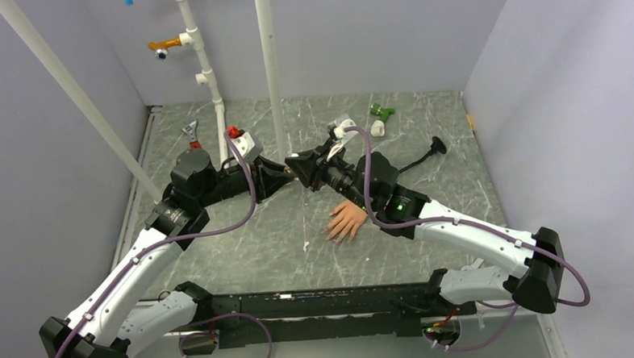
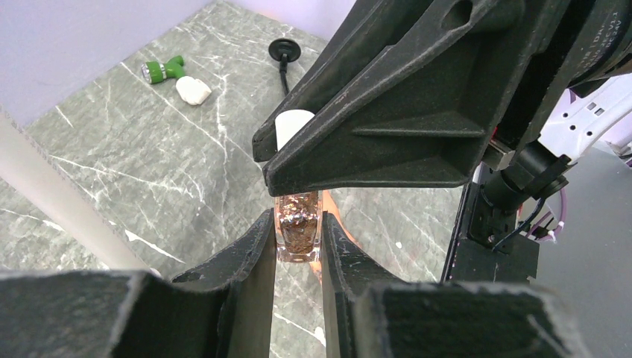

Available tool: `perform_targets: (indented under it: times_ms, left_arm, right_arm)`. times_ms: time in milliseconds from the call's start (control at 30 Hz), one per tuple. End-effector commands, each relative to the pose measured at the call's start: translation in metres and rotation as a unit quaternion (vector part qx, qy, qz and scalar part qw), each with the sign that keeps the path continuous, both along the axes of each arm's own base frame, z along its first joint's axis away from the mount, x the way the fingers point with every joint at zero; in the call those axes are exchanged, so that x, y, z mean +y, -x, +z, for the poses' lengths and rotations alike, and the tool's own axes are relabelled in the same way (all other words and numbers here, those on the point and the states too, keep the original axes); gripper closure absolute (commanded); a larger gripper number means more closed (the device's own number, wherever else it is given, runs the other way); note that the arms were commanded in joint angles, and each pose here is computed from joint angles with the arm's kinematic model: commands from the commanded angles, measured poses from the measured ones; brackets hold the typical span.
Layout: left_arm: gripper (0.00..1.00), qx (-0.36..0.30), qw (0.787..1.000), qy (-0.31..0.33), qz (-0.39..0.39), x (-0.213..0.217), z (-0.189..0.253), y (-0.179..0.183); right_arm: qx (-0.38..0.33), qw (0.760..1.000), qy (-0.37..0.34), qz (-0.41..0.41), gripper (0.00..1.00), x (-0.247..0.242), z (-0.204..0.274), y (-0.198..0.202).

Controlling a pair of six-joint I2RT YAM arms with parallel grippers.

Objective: Paint the nails
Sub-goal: Unscrew the nail polish bottle.

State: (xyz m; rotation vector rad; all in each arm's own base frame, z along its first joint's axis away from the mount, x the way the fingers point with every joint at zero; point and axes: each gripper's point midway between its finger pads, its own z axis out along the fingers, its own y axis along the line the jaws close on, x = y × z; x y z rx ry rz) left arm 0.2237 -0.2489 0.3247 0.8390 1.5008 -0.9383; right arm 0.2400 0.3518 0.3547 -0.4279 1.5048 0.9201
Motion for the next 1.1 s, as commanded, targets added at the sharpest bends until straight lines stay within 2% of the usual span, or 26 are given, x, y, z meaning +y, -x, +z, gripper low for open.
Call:
perform_targets:
  times_ms: [0,200,533,667,1067]
  left_arm:
    - [1.00,-0.032,0.999,0.022,0.005,0.002,0.024,0.000]
    - [1.00,-0.036,0.999,0.021,-0.002,0.002,0.024,0.001]
    - [1.00,-0.050,0.997,0.019,-0.054,-0.003,0.025,0.018]
    - [1.00,-0.051,0.992,0.019,-0.110,-0.010,0.025,0.034]
    - [1.00,-0.058,0.985,0.019,-0.159,-0.013,0.022,0.050]
  right_arm:
    - [-0.034,0.999,-0.025,0.003,0.78,-0.001,0.028,0.003]
    - [-0.062,0.998,-0.007,0.030,1.00,0.000,0.025,0.013]
    - [-0.129,0.986,0.037,0.098,1.00,-0.009,0.012,0.040]
    - [-0.144,0.978,0.043,0.142,1.00,-0.013,0.011,0.052]
    - [-0.165,0.954,0.055,0.245,1.00,-0.015,0.005,0.081]
